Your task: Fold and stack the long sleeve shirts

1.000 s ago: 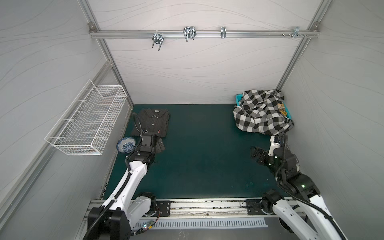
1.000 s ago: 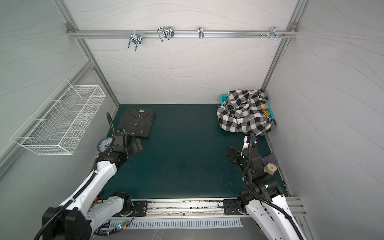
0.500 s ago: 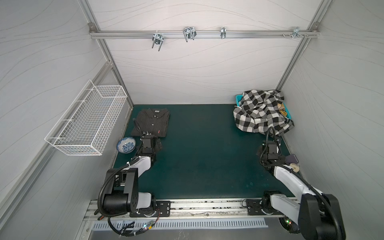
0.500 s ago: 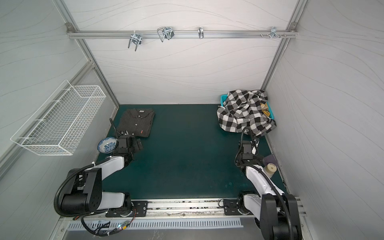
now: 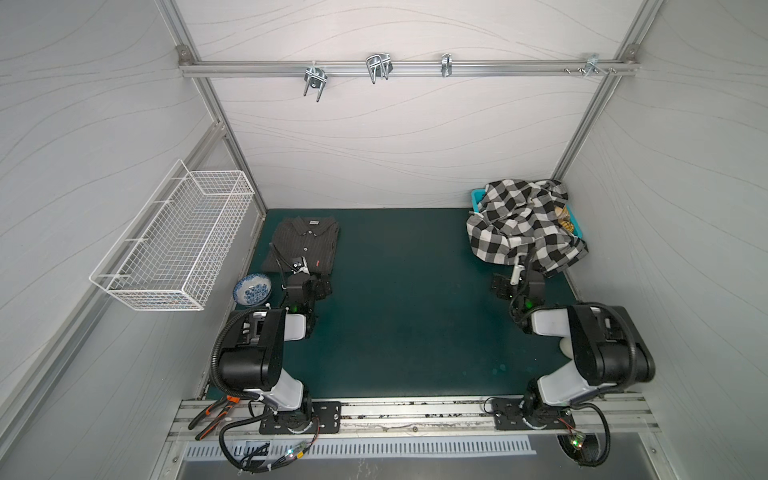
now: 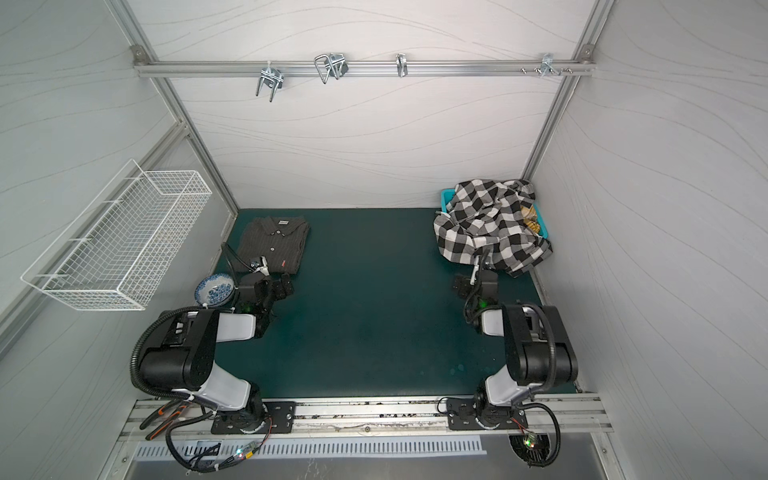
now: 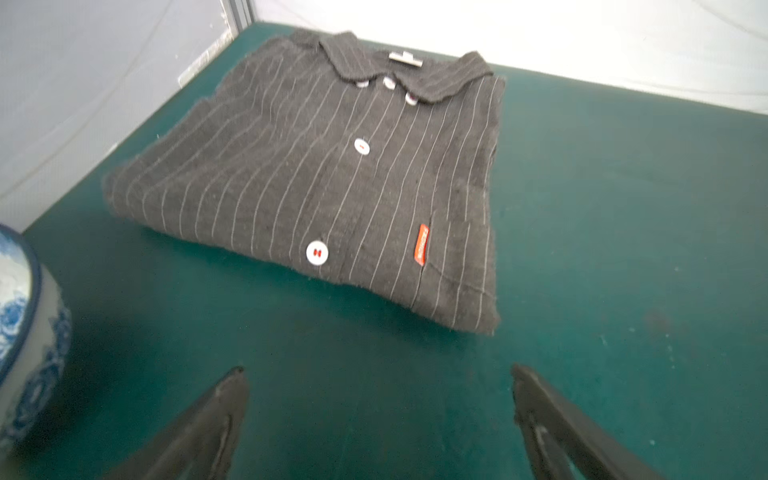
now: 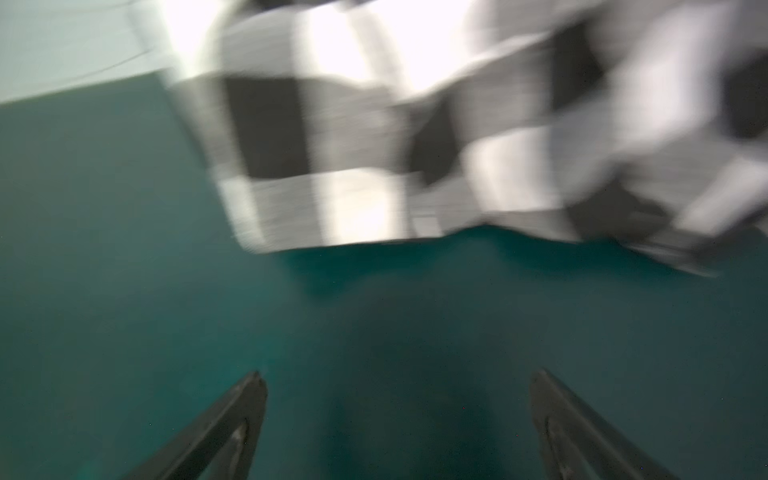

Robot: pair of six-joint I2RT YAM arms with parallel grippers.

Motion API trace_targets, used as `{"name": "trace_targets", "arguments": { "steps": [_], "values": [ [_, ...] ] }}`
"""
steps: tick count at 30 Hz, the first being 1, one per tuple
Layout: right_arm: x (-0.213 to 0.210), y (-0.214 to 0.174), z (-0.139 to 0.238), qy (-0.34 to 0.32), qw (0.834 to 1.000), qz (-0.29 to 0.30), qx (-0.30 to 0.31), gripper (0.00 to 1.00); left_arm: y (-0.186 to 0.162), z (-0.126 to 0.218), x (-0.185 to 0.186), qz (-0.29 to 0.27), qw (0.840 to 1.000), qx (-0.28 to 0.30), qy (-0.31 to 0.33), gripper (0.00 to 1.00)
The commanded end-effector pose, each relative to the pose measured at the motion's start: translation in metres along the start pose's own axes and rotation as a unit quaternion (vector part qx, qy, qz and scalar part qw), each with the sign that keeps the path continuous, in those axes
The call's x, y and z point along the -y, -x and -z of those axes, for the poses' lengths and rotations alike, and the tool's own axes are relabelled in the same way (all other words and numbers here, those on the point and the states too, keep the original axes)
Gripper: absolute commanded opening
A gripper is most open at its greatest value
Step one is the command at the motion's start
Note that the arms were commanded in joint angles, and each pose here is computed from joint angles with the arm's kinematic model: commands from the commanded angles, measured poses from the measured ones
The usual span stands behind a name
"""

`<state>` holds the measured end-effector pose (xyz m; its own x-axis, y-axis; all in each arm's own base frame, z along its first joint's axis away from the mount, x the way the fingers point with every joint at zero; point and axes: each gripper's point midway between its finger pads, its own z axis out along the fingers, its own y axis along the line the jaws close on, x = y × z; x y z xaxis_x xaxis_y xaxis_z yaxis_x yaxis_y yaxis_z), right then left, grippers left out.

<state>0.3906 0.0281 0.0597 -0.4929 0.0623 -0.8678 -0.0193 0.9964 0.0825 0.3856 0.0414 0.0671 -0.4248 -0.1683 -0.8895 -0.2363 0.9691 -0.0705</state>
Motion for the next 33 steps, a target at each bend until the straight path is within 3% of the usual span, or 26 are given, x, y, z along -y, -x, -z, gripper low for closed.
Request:
{"name": "trace_targets", "arguments": {
  "steps": [1,2,4,28,33],
  "values": [
    [-0.013,0.025,0.001,0.047,0.997,0.036,0.052,0.99,0.027,0.0,0.008,-0.013,0.999,0.043,-0.005,0.99],
    [-0.01,0.02,0.002,0.042,0.998,0.032,0.032,0.99,0.028,0.0,0.007,-0.019,0.999,0.045,0.007,0.99],
    [-0.012,0.025,0.002,0.041,0.997,0.036,0.056,0.99,0.028,0.001,0.007,-0.025,0.998,0.051,0.022,0.99],
    [-0.02,0.02,-0.011,0.049,0.997,0.05,0.017,0.99,0.028,0.0,0.007,-0.026,0.998,0.051,0.021,0.99],
    [-0.024,0.023,0.001,0.054,0.996,0.062,0.041,0.99,0.028,0.001,0.007,-0.025,0.998,0.053,0.021,0.99]
  ]
}}
